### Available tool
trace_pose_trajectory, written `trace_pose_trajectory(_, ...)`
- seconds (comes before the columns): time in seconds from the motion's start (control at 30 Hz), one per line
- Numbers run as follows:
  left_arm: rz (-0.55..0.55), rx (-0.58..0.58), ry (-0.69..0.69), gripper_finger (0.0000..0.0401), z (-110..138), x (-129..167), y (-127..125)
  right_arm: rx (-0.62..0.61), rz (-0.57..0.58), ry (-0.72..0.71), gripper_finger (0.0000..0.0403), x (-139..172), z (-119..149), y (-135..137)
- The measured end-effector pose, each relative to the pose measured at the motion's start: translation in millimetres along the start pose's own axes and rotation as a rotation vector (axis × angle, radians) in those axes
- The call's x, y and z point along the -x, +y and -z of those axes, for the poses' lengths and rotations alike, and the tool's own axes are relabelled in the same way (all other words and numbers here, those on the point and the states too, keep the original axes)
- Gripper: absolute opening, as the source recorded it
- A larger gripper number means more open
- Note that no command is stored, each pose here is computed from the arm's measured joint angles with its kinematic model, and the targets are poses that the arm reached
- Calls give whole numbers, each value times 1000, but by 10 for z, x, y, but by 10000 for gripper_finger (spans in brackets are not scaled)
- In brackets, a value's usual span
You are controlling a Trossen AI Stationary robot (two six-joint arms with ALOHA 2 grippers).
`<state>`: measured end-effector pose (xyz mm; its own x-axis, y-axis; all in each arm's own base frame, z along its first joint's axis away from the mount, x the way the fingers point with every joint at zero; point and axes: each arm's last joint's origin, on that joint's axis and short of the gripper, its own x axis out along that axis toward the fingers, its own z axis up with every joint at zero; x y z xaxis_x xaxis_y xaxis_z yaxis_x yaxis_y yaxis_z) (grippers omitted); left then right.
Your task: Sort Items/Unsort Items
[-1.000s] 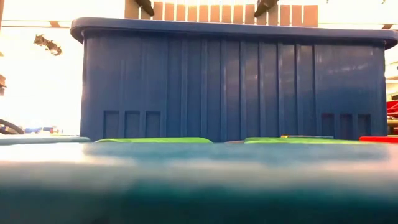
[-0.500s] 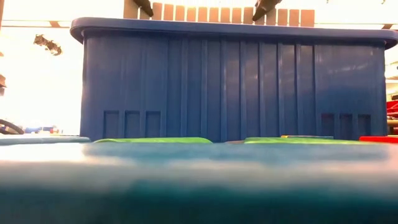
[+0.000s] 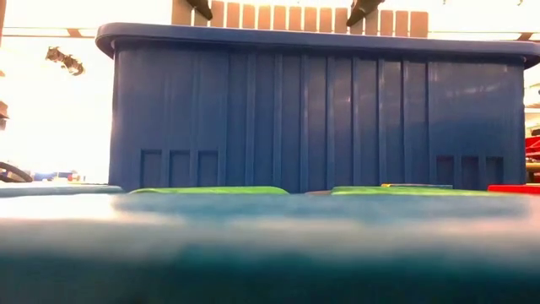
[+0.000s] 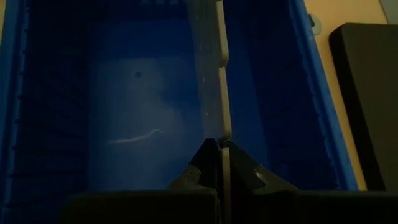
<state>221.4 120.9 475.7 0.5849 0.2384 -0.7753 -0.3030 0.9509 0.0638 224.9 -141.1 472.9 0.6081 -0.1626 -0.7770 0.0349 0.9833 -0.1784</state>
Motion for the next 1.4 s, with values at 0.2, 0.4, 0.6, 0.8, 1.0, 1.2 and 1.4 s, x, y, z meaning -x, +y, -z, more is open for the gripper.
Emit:
trace_pose_trajectory(0.2, 5, 10, 10, 2, 7, 0, -20, 11, -7, -3, 0, 3, -20, 49)
trace_pose_trajectory(0.4, 4, 11, 13, 2, 10, 1, -20, 11, -1, -11, 0, 26, -25, 44)
trace_pose_trajectory(0.6, 5, 14, 20, 2, 17, 1, -21, 13, -5, -13, 0, 24, -31, 54)
trace_pose_trajectory(0.8, 5, 14, 21, 2, 18, 2, -21, 8, -14, -13, 0, 23, -34, 67)
trace_pose_trajectory(1.0, 9, 16, 34, 2, 32, 3, -25, 3, -23, -8, 0, 8, -34, 68)
trace_pose_trajectory(1.2, 16, 8, 46, 2, 39, 2, -52, -6, -29, -9, 0, 2, -41, 81)
trace_pose_trajectory(1.4, 23, 2, 56, 2, 46, 3, -75, -2, -43, -8, 0, -5, -59, 123)
